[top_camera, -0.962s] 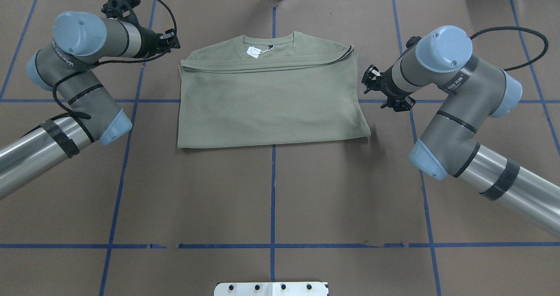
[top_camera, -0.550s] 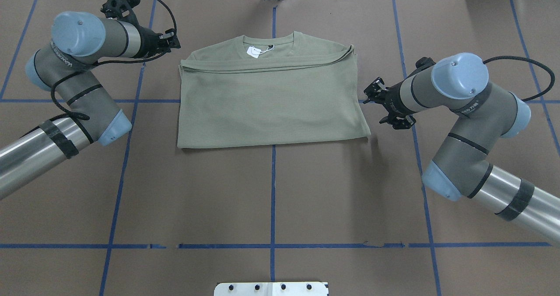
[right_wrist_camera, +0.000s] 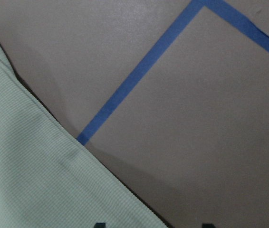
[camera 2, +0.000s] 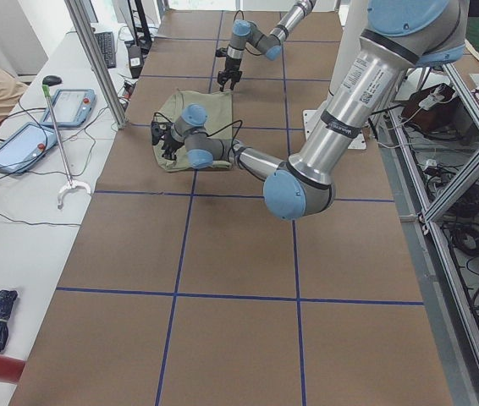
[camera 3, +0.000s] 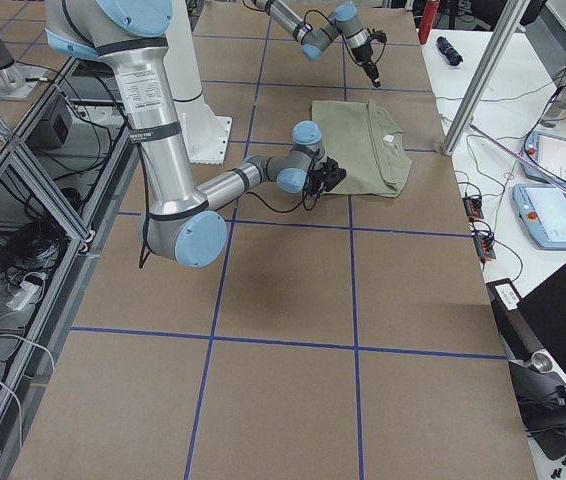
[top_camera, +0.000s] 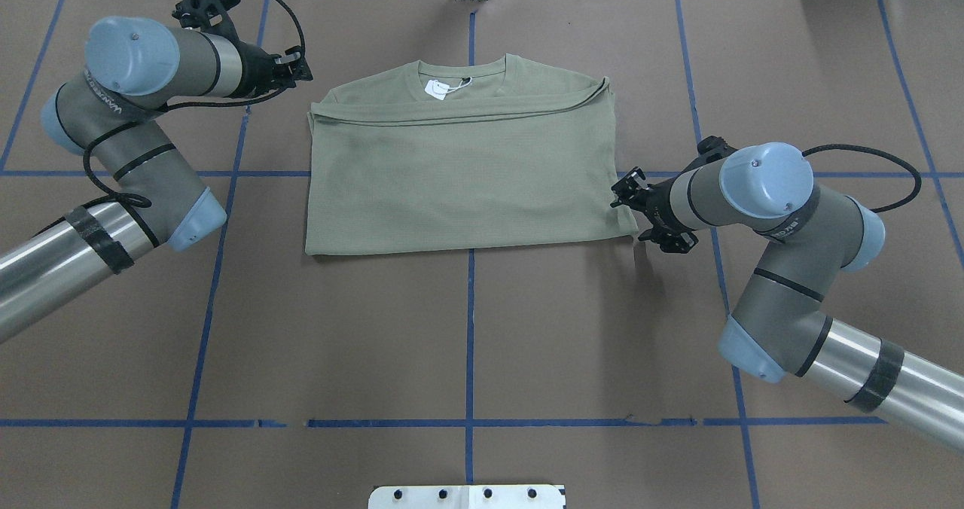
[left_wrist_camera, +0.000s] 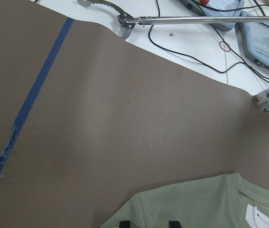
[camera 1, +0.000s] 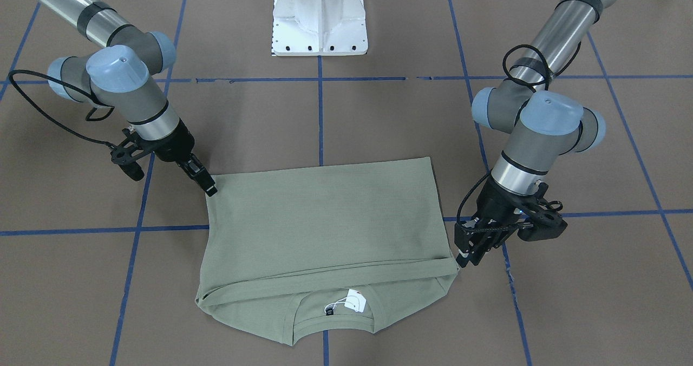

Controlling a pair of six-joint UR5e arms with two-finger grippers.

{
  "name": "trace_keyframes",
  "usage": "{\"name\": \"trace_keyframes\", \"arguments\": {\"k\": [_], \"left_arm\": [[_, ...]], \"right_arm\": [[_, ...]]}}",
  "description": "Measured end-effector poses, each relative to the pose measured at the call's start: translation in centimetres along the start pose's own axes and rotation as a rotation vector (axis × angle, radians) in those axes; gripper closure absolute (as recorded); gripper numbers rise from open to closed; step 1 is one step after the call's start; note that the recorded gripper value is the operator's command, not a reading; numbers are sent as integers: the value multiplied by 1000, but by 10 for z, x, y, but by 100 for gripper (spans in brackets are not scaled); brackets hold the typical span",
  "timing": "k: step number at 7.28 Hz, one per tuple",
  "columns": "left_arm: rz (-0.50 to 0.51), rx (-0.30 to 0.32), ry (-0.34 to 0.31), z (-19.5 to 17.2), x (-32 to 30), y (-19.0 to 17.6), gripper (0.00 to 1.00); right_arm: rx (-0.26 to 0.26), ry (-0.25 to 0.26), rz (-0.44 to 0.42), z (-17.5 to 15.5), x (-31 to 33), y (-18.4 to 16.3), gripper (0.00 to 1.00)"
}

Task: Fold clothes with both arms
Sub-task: 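Grasp the folded shirt corner with the right gripper and drag it toward the robot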

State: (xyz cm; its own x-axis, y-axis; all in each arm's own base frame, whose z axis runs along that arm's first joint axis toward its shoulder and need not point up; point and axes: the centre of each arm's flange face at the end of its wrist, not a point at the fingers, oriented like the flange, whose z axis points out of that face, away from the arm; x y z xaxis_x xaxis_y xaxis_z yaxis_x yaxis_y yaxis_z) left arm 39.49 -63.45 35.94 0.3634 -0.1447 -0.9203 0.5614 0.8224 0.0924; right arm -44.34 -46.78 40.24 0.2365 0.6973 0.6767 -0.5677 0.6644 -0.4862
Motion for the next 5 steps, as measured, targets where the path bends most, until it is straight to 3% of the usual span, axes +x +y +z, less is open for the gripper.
{"name": "trace_keyframes", "arguments": {"k": [1, 5], "left_arm": [[0, 0, 0, 0, 0, 0, 62], [0, 0, 1, 0, 0, 0, 62]], "right_arm": [[2, 3, 0, 1, 1, 1, 100], [-8, 0, 2, -5, 3, 1, 100]]}}
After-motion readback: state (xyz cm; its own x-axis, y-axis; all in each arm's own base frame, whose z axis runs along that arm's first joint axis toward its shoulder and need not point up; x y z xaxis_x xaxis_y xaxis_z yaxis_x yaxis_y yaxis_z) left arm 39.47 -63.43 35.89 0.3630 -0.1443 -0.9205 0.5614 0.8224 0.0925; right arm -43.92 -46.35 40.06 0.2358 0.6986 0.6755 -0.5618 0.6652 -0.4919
